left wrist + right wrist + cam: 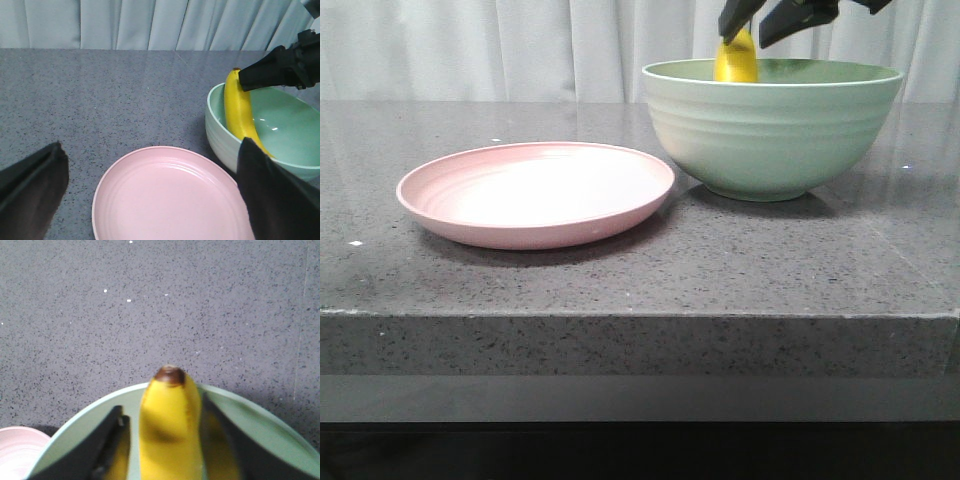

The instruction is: Transfer banana from pink plate to green bowl

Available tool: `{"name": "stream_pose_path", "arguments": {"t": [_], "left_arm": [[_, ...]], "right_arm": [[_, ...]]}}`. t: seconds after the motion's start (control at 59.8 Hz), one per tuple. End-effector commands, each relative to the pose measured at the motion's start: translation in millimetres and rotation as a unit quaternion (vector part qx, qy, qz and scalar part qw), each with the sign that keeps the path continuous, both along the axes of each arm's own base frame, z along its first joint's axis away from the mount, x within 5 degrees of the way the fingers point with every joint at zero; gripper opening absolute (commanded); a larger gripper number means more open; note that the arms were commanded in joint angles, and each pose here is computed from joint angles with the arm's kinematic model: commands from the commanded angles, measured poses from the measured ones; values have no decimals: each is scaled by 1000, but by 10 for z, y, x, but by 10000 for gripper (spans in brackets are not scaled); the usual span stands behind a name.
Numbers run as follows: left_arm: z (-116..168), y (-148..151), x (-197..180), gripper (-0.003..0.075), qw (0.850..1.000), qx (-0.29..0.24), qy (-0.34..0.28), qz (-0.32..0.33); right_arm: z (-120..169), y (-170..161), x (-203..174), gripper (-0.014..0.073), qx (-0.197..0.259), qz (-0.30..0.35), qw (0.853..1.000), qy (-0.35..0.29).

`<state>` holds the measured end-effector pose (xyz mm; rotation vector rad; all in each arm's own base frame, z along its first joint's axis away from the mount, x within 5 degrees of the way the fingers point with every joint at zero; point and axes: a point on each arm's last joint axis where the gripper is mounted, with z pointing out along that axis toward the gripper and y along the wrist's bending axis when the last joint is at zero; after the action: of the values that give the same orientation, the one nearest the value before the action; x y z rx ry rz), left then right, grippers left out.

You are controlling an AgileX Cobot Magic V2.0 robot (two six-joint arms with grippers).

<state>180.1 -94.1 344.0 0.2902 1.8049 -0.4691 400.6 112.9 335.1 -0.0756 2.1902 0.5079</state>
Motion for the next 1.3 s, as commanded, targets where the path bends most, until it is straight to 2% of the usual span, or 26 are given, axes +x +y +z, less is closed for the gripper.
{"name": "stream_pose_path", "arguments": {"t": [0.0,0.084,0.267,0.435,0.618,0.735,1.019,1.07,1.287], "left_arm": [[229,2,-18,657,998,-33,-59,2],[229,2,-18,657,998,-33,-59,2],[229,2,-18,657,998,-33,-59,2],[229,2,-18,657,998,-33,-59,2],[229,2,-18,637,998,-33,-59,2],[229,2,-18,524,998,-33,-59,2],[229,2,-18,39,998,-33,-59,2],[229,2,-18,-22,998,-33,-59,2],[211,1,-19,-20,998,-29,-54,1]], "right_arm": [[453,-70,-123,155,16,-12,997,-77],[481,-75,-140,55,16,-12,997,-81],[529,-82,-169,-72,14,-10,996,-89],[593,-92,-212,-68,11,-8,995,-99],[832,-164,-439,-68,-9,-6,990,-138],[939,-234,-679,-68,-17,-10,987,-160],[1022,-406,-1345,-68,-13,-22,980,-200],[1012,-429,-1450,-68,-12,-22,979,-202],[861,-599,-2063,-68,-21,-34,966,-254]]}}
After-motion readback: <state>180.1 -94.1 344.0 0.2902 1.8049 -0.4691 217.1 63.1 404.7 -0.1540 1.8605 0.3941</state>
